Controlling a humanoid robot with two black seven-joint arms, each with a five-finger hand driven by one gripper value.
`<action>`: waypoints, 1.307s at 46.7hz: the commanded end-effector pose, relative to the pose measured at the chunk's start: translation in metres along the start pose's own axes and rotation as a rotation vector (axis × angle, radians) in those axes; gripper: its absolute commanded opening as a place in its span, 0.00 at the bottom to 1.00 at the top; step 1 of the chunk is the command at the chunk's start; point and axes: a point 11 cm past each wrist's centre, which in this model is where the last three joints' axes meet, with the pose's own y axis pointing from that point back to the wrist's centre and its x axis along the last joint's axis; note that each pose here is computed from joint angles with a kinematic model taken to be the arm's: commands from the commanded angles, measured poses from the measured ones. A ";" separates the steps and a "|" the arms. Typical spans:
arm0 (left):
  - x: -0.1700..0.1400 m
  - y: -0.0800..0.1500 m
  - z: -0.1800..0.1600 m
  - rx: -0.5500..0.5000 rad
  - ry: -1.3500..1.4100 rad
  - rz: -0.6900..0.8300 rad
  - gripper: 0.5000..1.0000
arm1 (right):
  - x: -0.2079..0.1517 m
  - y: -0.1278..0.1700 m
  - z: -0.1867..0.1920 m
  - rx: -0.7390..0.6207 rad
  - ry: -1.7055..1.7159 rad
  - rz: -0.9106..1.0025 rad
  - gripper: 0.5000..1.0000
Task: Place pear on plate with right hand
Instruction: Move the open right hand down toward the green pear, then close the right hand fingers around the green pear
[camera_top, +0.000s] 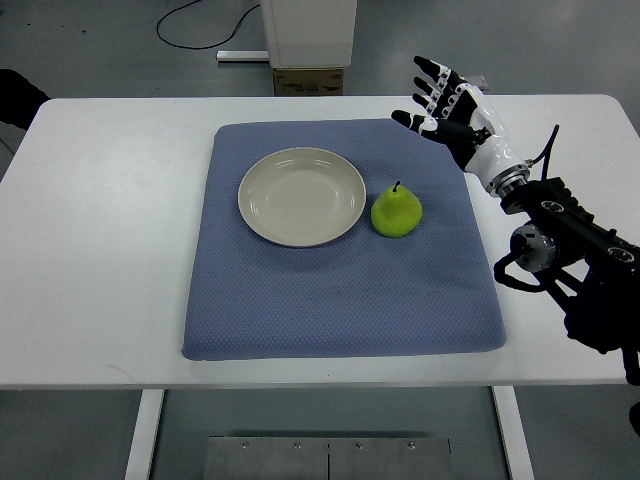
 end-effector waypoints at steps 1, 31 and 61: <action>0.000 0.000 0.000 -0.001 0.000 0.000 1.00 | -0.001 0.004 0.005 -0.007 0.026 -0.013 1.00; 0.000 0.000 -0.001 0.001 0.000 0.000 1.00 | -0.008 0.023 0.039 -0.037 0.163 -0.049 1.00; 0.000 0.000 -0.001 0.001 0.000 0.000 1.00 | -0.001 0.043 0.071 -0.137 0.248 -0.045 0.99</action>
